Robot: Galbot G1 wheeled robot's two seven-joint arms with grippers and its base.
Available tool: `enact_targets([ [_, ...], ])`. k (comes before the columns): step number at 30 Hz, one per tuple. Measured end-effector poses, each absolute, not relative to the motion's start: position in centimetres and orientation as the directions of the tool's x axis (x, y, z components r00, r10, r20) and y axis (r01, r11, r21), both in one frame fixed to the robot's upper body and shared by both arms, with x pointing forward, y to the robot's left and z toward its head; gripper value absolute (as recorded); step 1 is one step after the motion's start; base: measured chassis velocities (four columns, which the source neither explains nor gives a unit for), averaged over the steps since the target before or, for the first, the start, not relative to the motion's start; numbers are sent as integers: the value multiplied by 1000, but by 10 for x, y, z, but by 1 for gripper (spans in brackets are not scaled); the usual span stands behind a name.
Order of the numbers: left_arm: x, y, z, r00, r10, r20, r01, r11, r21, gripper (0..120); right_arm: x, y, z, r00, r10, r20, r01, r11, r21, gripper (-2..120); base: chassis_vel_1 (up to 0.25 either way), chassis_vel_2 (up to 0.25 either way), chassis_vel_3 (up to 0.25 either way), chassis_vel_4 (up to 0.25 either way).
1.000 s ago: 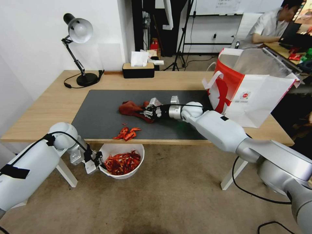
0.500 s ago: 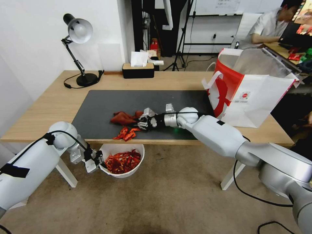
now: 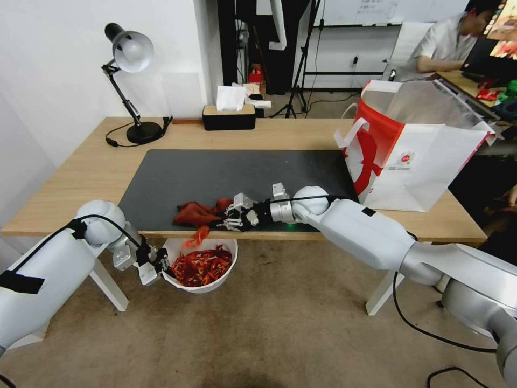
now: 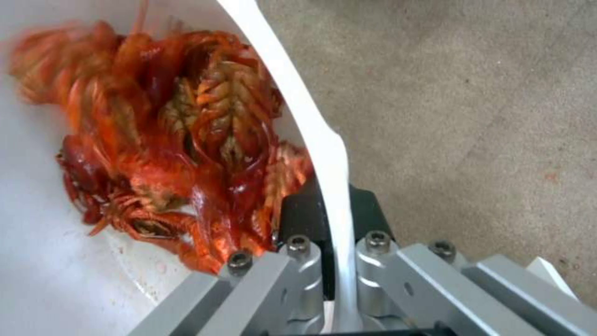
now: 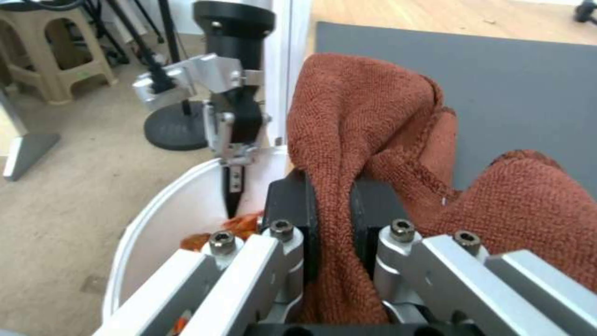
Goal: Sweep shrimp from table into container with towel, then put container into takeout bag.
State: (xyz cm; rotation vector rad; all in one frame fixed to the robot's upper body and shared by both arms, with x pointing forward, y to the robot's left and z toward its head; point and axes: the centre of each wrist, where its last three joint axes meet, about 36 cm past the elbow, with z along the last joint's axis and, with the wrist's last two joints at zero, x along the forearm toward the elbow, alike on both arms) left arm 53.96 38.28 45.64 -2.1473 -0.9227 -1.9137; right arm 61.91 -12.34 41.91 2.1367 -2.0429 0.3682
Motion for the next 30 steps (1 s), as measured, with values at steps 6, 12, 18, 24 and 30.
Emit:
enact_targets([
  [6,540,382,457,14,357,934,508,-807,301,0,611,-119,423,65,-955,289,-995,-82,-48,8,0,0,0,0],
  [12,540,380,458,12,357,934,505,-809,302,0,592,-114,426,110,-954,280,-992,-123,-30,8,0,0,0,0],
  [18,540,380,458,13,355,935,504,-809,301,0,579,-116,424,105,-965,239,-994,-106,6,8,0,0,0,0],
  [24,539,379,456,18,355,935,505,-810,298,0,570,-119,435,26,-992,123,-998,-19,59,8,0,0,0,0],
  [30,538,379,456,18,356,934,504,-810,298,0,565,-134,465,-170,-985,-41,-979,164,118,8,0,0,0,0],
])
